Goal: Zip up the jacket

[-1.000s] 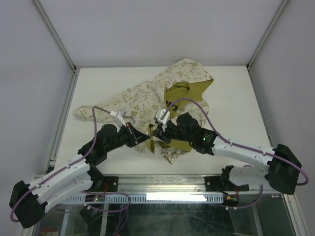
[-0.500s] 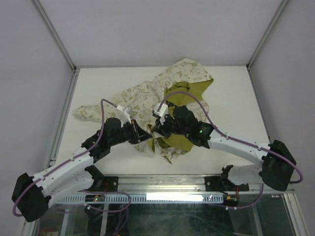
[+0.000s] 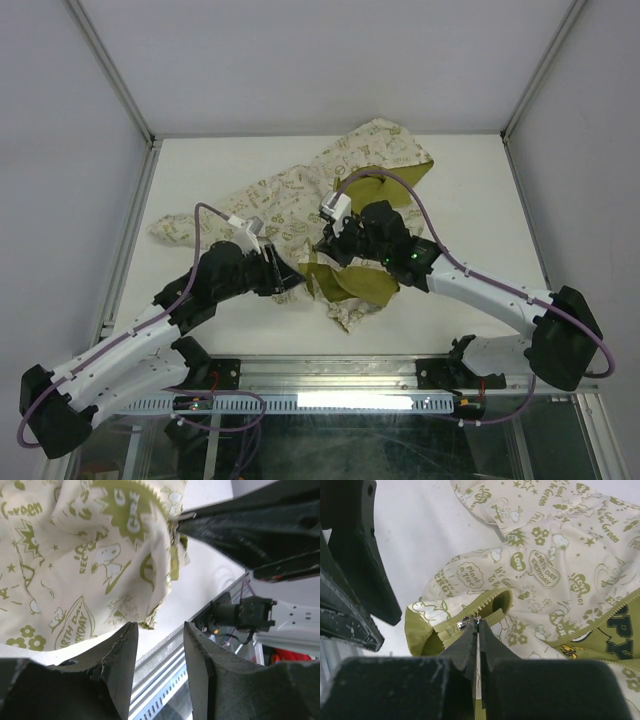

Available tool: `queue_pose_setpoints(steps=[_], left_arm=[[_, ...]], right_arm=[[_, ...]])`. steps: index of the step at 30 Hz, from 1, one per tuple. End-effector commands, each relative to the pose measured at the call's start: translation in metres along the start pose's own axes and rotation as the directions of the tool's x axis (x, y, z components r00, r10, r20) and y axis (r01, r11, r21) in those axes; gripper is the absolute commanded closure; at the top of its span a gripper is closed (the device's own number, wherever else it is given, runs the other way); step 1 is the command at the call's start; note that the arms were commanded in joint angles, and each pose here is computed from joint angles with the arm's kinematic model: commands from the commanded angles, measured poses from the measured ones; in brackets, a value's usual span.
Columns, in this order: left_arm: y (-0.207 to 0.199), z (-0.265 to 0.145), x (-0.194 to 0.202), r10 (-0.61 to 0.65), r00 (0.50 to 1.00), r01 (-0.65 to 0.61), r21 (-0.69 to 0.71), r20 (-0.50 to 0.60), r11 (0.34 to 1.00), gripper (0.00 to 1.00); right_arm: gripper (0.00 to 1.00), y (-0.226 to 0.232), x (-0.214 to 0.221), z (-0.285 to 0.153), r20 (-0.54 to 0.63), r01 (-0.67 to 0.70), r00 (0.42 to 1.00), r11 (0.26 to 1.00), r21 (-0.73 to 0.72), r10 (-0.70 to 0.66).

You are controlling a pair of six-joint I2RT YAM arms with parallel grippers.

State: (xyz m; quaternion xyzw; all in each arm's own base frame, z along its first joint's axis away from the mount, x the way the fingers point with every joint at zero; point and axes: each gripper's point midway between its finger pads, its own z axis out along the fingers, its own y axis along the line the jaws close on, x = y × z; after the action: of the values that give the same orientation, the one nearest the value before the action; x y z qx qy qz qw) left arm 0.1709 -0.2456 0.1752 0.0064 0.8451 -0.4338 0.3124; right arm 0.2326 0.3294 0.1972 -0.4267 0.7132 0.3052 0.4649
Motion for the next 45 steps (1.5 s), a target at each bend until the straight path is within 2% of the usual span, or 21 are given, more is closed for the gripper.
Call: queue_pose_setpoints(steps=[1,7,13,19,24,30,41,45], left_arm=[[-0.03,-0.024,-0.038,-0.073,0.983,0.062,0.067,0.166,0.996,0.57],[-0.062,-0.033,-0.043,-0.24,0.958,0.198,0.247,0.156,0.949,0.57],[-0.065,-0.025,-0.045,-0.365,0.919,0.308,0.311,0.146,0.899,0.56],[-0.048,-0.005,-0.043,-0.382,0.905,0.331,0.256,0.187,0.908,0.54],[-0.026,0.004,-0.051,-0.414,0.865,0.355,0.238,0.284,0.904,0.53],[-0.019,0.005,-0.064,-0.408,0.831,0.322,0.273,0.377,0.907,0.56],[-0.03,0.001,-0.07,-0.394,0.825,0.248,0.367,0.406,0.897,0.67],[-0.033,-0.001,-0.068,-0.388,0.833,0.235,0.382,0.395,0.894,0.79]], right_arm=[[1.0,0.011,-0.035,-0.002,0.102,-0.009,0.995,1.0,-0.007,0.01],[1.0,0.015,-0.048,0.0,0.138,-0.036,0.99,0.999,0.011,0.034],[1.0,0.011,-0.058,0.0,0.165,-0.078,0.984,0.996,0.034,0.072],[1.0,0.009,-0.058,-0.002,0.167,-0.111,0.981,0.993,0.049,0.101],[1.0,0.013,-0.054,-0.007,0.165,-0.129,0.979,0.991,0.039,0.121],[1.0,0.016,-0.046,-0.01,0.149,-0.152,0.978,0.988,0.03,0.146],[1.0,0.021,-0.044,-0.01,0.139,-0.16,0.978,0.987,0.0,0.158],[1.0,0.019,-0.042,-0.008,0.133,-0.167,0.977,0.986,0.01,0.165]])
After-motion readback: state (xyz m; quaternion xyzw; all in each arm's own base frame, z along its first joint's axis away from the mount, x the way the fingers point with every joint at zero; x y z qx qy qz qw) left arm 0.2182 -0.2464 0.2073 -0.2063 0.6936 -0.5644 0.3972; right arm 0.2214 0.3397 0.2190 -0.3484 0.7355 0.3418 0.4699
